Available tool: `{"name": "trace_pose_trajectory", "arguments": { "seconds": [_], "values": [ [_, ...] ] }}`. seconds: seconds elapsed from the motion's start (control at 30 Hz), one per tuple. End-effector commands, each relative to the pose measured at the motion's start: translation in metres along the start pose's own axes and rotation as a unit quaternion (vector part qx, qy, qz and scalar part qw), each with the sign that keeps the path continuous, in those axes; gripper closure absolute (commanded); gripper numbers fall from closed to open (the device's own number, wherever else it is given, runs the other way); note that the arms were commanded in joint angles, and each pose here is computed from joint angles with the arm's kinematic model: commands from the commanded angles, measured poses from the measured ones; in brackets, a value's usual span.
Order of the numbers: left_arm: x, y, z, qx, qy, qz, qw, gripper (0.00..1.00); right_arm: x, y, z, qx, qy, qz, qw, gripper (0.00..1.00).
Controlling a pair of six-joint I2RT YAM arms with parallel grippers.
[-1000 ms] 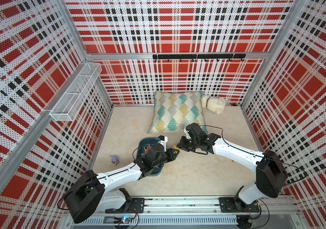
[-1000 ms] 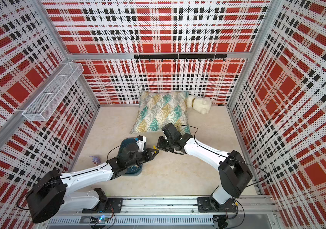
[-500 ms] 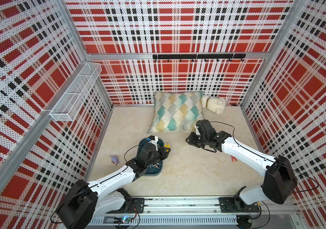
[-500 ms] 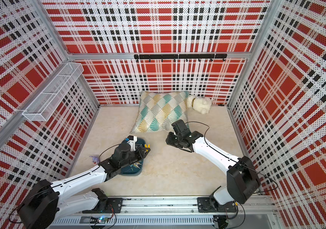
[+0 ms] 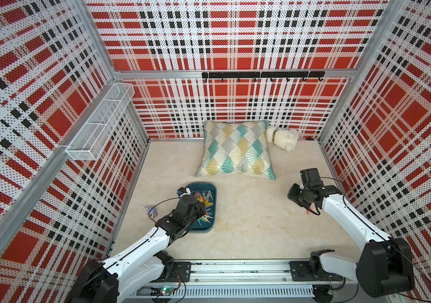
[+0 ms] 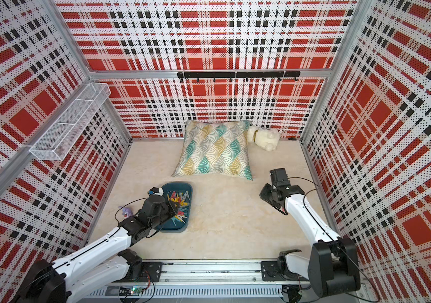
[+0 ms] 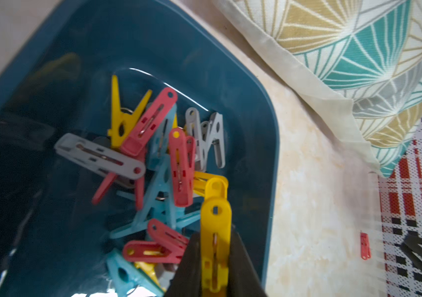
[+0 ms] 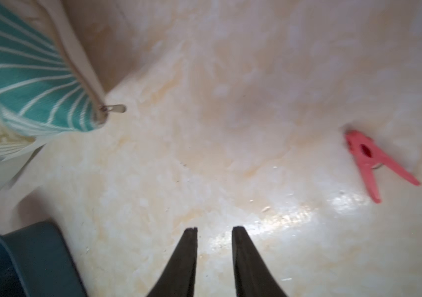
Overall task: Put the clothespins into the storage box
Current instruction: Place the clothespin in the storage box, then pick up the clothespin from the center of the board.
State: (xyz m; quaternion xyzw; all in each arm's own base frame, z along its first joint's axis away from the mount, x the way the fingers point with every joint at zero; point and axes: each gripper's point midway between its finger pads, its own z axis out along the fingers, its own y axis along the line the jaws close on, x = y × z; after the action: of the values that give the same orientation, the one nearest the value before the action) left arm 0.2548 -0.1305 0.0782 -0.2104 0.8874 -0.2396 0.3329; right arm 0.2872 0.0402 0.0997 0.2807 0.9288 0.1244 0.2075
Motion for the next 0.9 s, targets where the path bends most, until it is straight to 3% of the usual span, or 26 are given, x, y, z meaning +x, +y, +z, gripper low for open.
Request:
{"name": "trace_pose_trajectory", "arguments": {
  "seconds": [0.0,0.23,0.3,0.4,0.43,0.47,0.87],
  "values": [
    [0.005,0.024,0.002,-0.048,-0.005,0.013,0.999,0.83,-0.008,-0.033,-0.003,0.038,-0.01,0.007,0.999,0.69],
    [0.008,0.03,0.008,-0.075,-0.006,0.029,0.997,0.82,-0.03,-0.063,0.0,0.095,-0.031,0.023,0.995,0.7],
    [0.009,0.031,0.008,-0.078,-0.005,0.031,0.996,0.77,-0.03,-0.069,0.002,0.114,-0.023,0.017,0.993,0.7],
    [0.012,0.032,0.009,-0.079,0.0,0.031,0.996,0.4,-0.026,-0.077,0.008,0.133,-0.004,0.006,0.991,0.72],
    [0.013,0.032,0.009,-0.078,0.0,0.032,0.996,0.16,-0.023,-0.079,0.011,0.138,0.006,0.003,0.99,0.73],
    [0.013,0.03,0.009,-0.075,0.001,0.031,0.997,0.09,-0.021,-0.081,0.013,0.142,0.013,0.001,0.99,0.73],
    [-0.011,-0.015,0.0,-0.01,-0.007,0.038,0.999,0.08,-0.009,-0.101,0.03,0.197,0.061,0.006,0.978,0.69]
  ]
}}
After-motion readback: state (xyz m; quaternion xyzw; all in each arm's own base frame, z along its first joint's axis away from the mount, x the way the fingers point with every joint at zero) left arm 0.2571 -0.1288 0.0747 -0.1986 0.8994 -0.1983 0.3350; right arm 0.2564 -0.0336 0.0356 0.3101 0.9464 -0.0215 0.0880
